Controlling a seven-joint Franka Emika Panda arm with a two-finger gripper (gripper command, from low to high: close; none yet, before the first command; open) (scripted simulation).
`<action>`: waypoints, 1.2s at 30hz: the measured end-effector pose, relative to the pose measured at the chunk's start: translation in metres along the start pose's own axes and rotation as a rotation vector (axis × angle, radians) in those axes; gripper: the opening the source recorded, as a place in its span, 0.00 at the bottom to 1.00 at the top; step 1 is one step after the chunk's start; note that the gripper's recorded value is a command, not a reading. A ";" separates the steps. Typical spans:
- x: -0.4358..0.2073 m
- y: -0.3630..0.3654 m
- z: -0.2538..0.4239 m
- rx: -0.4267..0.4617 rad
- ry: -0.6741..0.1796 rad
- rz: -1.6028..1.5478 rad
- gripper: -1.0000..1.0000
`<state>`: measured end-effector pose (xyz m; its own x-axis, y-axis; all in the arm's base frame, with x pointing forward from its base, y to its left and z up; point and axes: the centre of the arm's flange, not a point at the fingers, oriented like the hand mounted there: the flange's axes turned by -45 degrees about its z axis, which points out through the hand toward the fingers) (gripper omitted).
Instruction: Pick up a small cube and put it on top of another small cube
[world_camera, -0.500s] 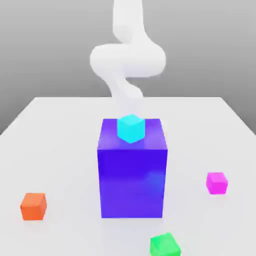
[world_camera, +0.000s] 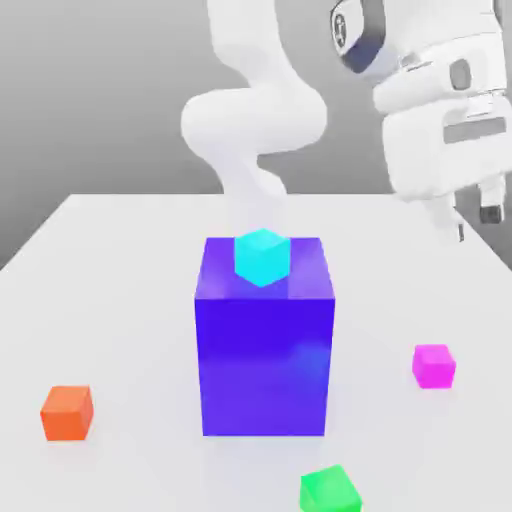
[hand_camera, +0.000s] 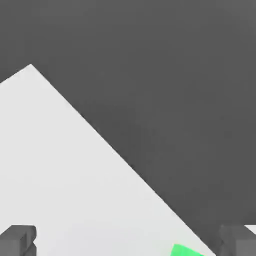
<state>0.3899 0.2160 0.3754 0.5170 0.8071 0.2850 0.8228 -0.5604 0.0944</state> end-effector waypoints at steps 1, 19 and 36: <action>-0.002 -0.014 0.018 0.019 -0.023 -0.054 0.50; -0.091 -0.160 0.216 0.181 -0.251 -0.605 0.00; -0.059 -0.089 0.156 0.155 -0.267 -0.415 0.00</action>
<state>0.3227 0.2476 0.2011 0.1657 0.9862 -0.0017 0.9862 -0.1657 0.0000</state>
